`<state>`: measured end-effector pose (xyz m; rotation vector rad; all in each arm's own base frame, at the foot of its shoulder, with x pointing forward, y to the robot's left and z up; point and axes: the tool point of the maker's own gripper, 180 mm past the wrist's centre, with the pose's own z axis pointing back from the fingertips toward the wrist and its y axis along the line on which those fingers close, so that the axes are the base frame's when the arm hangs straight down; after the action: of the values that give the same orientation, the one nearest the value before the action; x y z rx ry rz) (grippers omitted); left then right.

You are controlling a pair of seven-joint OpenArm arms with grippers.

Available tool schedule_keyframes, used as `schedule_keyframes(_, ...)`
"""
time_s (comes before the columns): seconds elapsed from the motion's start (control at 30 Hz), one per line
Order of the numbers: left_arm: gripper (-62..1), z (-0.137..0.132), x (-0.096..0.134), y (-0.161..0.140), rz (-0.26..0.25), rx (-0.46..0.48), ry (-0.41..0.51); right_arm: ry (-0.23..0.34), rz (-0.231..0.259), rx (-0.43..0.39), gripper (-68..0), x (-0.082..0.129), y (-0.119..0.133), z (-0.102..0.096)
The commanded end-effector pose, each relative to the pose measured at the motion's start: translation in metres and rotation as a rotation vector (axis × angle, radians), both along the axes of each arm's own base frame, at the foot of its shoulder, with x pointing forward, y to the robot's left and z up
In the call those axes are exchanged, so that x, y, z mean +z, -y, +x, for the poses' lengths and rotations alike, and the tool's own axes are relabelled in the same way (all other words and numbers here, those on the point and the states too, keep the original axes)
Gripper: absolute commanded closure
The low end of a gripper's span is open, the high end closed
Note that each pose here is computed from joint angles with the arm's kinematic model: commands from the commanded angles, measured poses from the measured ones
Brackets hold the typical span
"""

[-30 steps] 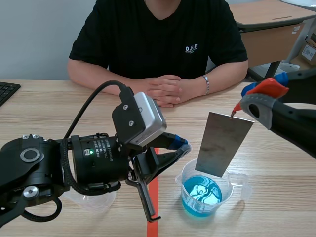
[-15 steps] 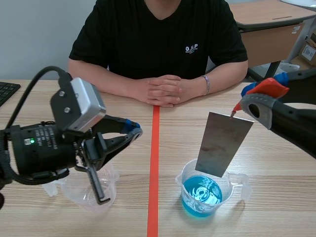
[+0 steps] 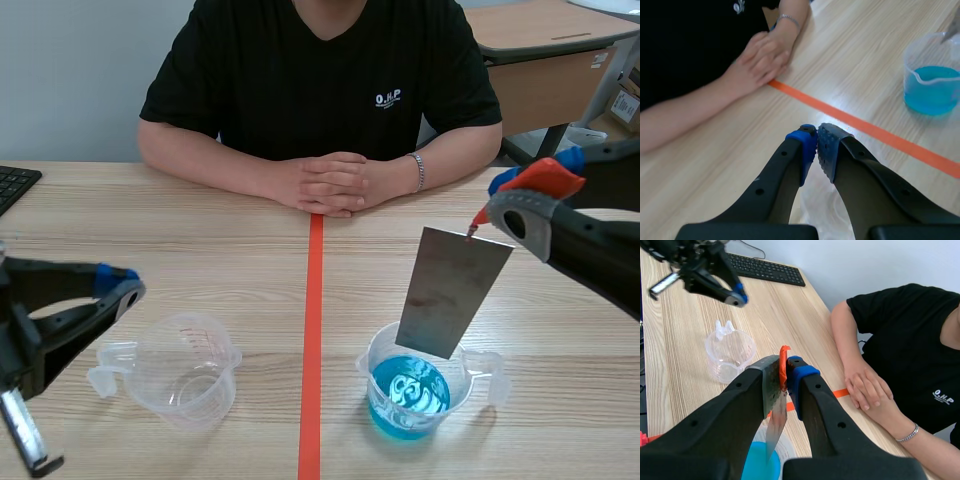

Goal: Do the redox reaction experiment.
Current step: 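Point at the plate with the left hand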

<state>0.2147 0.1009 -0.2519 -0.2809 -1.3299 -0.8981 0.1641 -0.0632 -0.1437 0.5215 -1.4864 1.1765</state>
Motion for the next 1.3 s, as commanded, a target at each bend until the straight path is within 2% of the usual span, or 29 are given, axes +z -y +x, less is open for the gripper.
schedule_keyframes(0.0,-5.3,-0.007,0.002,-0.001,-0.041,0.030,-0.011,0.022,0.031,0.016,-1.5,0.009,-0.002,0.000)
schedule_keyframes(0.33,-5.7,-0.038,-0.019,-0.062,-0.016,0.326,-0.111,0.022,0.031,0.016,-1.5,0.009,-0.002,0.000)
schedule_keyframes(0.53,-5.7,-0.067,-0.036,-0.079,-0.015,0.472,-0.199,0.022,0.031,0.016,-1.5,0.009,-0.002,0.000)
schedule_keyframes(0.63,-5.7,-0.082,-0.047,-0.086,0.002,0.539,-0.257,0.022,0.031,0.016,-1.5,0.009,-0.002,0.000)
schedule_keyframes(0.77,-5.7,-0.100,-0.059,-0.086,0.041,0.569,-0.317,0.022,0.031,0.016,-1.5,0.009,-0.002,0.000)
schedule_keyframes(0.97,-5.7,-0.107,-0.066,-0.092,0.056,0.623,-0.355,0.022,0.030,0.016,-1.5,0.009,-0.002,0.000)
schedule_keyframes(1.27,-5.7,-0.111,-0.071,-0.093,0.063,0.643,-0.381,0.014,0.026,0.013,-1.5,0.006,-0.002,0.000)
